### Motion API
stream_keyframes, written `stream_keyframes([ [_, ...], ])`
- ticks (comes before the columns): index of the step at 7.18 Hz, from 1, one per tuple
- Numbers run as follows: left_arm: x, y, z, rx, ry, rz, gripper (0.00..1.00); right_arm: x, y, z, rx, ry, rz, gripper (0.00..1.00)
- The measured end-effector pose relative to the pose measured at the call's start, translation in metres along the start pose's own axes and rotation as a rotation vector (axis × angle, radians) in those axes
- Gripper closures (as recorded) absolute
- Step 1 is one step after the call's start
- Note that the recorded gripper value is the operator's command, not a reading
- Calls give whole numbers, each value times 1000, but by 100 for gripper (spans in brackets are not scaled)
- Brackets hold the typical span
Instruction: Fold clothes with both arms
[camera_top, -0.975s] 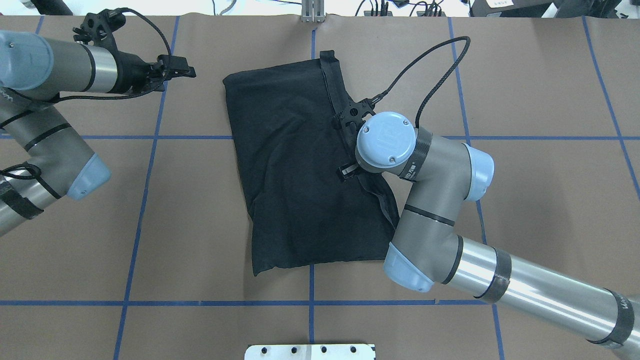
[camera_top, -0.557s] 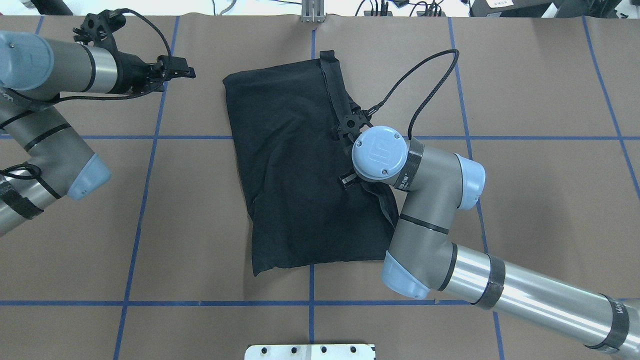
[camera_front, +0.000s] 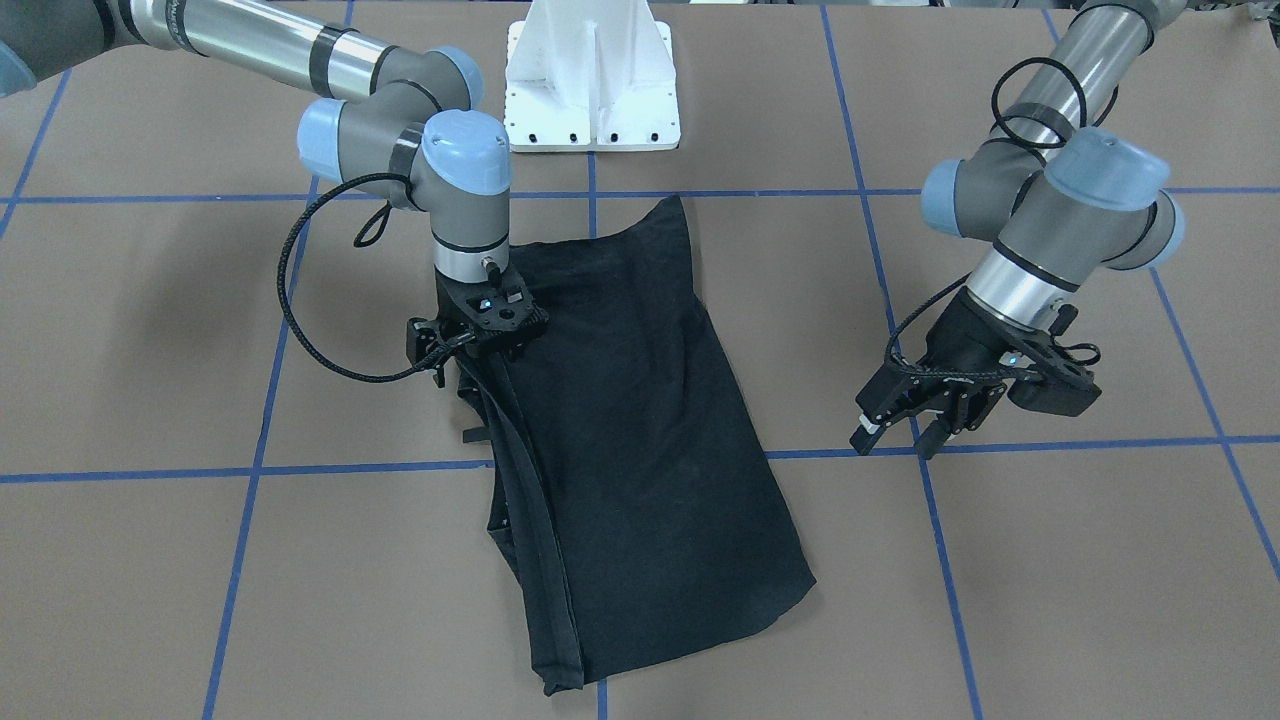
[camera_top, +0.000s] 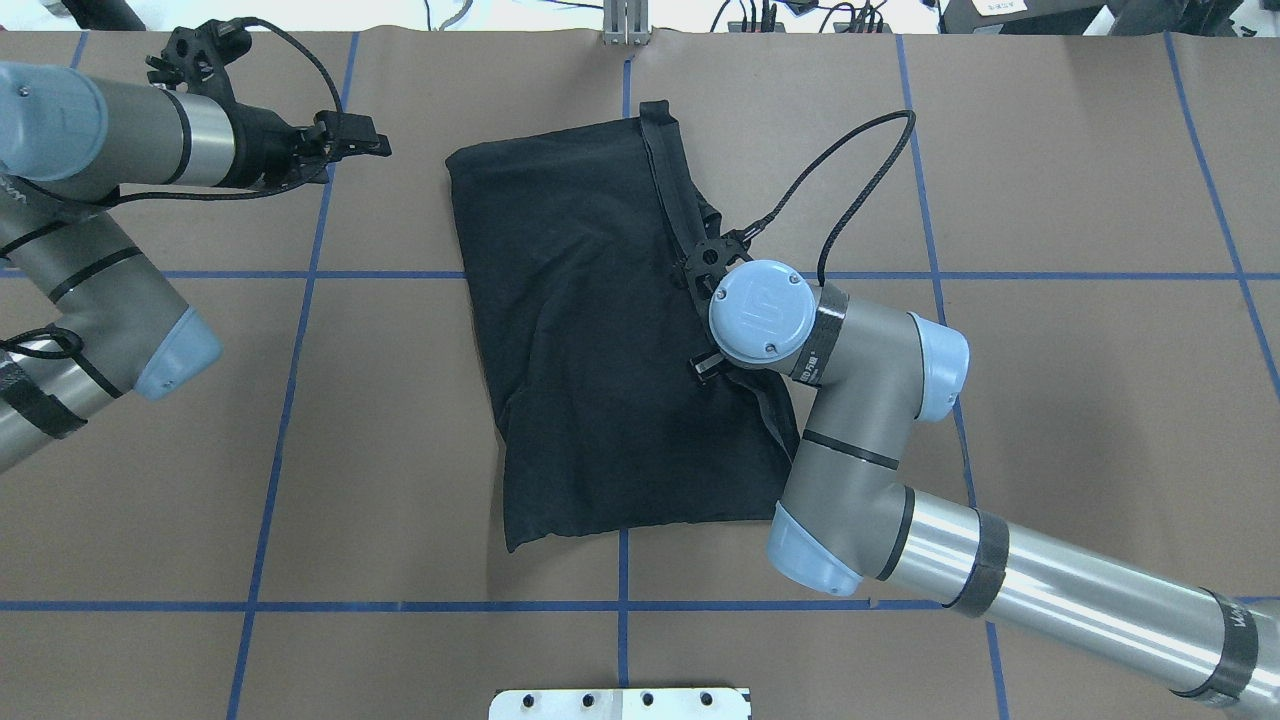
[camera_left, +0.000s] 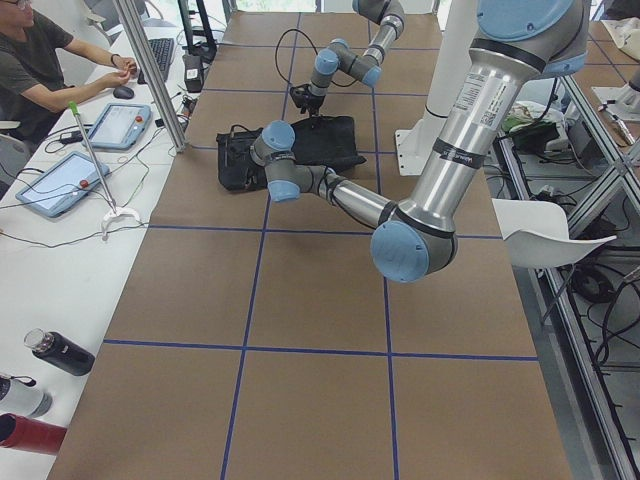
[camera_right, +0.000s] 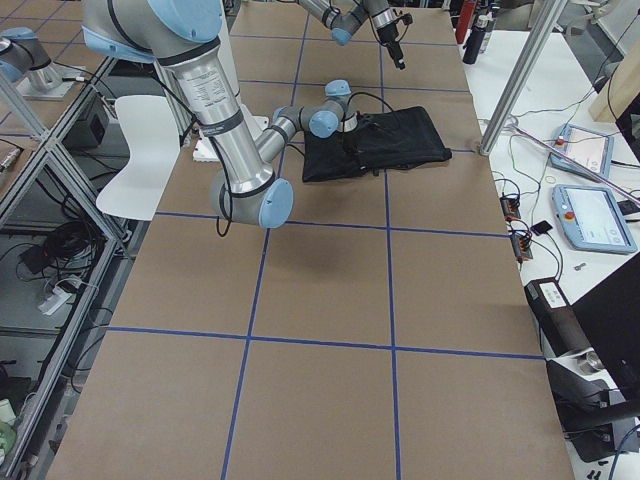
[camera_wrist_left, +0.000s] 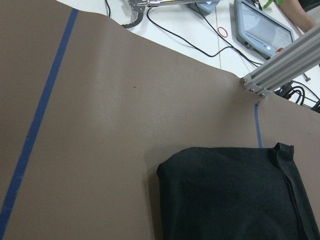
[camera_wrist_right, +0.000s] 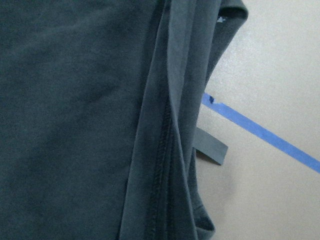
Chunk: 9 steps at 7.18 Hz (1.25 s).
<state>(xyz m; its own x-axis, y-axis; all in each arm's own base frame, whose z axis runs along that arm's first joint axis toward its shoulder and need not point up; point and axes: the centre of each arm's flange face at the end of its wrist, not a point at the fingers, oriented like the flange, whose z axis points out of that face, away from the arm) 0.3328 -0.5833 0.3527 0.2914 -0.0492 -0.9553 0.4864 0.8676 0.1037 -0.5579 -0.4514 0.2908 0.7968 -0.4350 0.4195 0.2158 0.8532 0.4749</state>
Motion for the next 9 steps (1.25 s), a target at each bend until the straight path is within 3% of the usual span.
stream_keyframes([
  [9,1,1,1,-2,1,1,0,26,-9,8,-7,24,19,1],
])
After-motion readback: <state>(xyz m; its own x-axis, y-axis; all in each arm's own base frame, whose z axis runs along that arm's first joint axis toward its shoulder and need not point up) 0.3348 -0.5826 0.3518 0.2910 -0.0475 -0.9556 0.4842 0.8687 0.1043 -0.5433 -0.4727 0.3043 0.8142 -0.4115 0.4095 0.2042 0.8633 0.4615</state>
